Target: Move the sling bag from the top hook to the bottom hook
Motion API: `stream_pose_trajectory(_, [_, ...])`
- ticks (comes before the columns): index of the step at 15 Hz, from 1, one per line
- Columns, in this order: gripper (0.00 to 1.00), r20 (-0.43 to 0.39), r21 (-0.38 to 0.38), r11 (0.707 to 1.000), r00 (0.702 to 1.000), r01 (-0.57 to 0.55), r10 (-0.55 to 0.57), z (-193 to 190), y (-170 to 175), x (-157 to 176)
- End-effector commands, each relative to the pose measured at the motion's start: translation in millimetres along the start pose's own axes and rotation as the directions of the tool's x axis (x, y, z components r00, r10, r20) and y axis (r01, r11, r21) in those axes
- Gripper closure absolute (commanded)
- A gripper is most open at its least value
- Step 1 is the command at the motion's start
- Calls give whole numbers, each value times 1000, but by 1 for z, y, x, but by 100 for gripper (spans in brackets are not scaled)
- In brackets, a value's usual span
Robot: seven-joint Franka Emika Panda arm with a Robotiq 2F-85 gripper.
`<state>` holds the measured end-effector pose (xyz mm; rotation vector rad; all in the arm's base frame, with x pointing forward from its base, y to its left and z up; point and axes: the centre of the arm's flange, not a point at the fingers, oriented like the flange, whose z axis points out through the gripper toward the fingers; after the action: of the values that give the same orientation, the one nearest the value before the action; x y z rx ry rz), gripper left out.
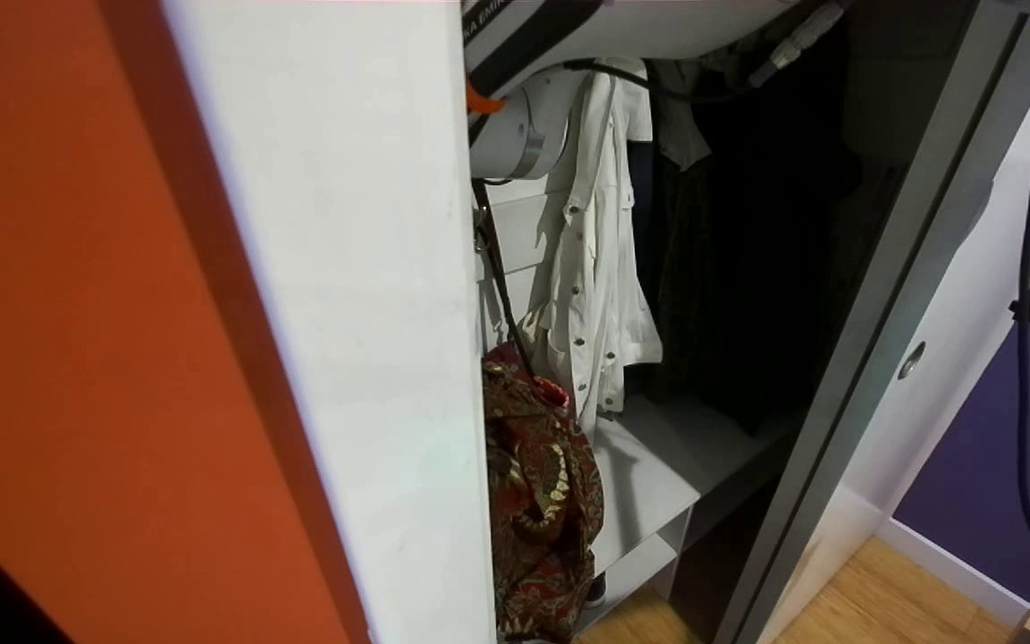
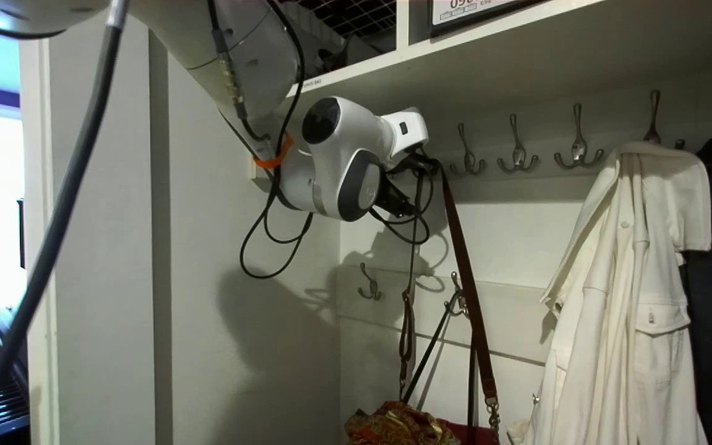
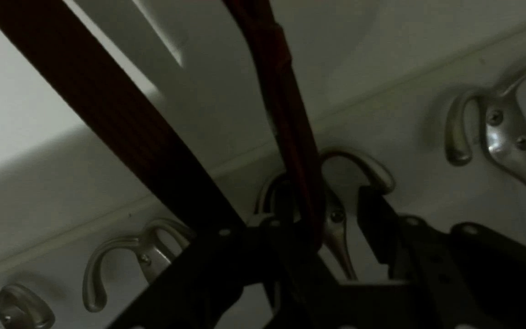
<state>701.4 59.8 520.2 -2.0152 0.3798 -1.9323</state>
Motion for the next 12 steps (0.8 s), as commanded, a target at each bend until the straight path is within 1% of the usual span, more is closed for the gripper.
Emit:
stream_pose_trajectory(1, [32,-22,56,996,997,-74,75,-21,3,9])
stream_pose_trajectory(3, [32,-39,74,993,994,-96,99,-24,2,9])
stream_pose_trajectory(4, [32,-44,71,992,993,-103,106,-26,2,8])
stream_pose_trajectory(5, [32,-48,54,993,993,-108,110,-26,3,8])
stream_pose_trajectory(6, [32,-42,16,995,994,-103,104,-26,5,8])
stream_pose_trajectory(7, [32,-41,2,995,994,-104,104,-26,7,8])
stream_pose_trajectory(12, [32,-11,-14,994,994,-108,108,-29,5,7])
